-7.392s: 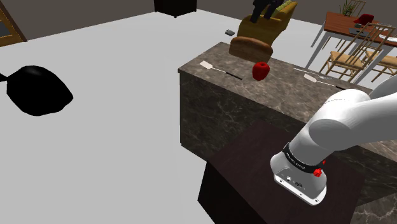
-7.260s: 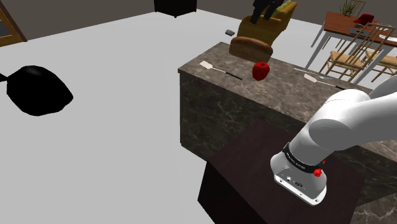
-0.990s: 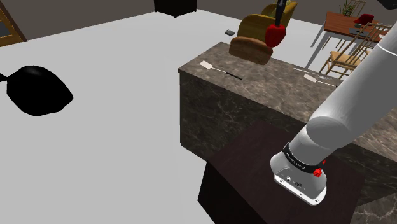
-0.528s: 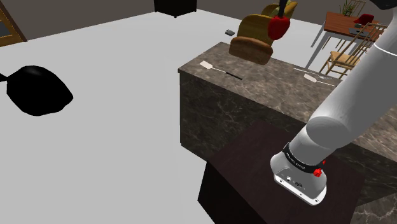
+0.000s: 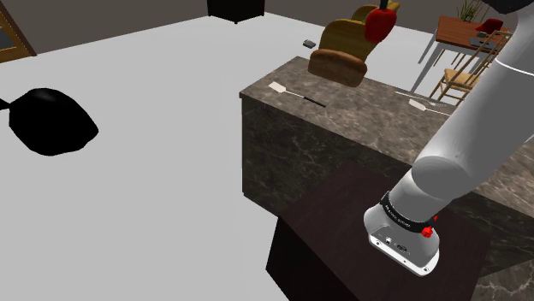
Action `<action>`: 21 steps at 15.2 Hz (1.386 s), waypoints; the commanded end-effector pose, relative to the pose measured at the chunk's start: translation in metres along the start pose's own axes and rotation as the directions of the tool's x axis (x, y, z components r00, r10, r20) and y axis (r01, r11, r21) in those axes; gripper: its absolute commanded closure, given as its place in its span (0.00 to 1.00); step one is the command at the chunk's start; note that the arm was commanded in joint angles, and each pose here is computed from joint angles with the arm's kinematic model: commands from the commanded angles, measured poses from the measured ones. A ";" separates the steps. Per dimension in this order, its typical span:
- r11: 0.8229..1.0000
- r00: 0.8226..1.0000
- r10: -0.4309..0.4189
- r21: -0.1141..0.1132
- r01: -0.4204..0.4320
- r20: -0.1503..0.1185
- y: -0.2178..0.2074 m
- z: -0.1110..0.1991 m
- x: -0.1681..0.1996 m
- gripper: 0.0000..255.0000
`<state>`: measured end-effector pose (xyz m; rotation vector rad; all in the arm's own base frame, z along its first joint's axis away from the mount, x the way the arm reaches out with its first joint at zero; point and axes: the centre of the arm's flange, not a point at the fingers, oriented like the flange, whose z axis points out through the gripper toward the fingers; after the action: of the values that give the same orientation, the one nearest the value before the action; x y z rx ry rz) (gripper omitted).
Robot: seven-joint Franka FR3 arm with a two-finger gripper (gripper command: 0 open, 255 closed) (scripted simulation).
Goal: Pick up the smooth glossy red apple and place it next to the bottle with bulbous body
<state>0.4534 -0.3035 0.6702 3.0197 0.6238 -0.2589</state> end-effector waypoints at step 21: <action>1.000 1.000 0.000 0.000 0.000 0.000 0.046 -0.010 -0.182 1.00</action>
<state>0.3193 -0.4083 0.7112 3.0204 0.6221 -0.2598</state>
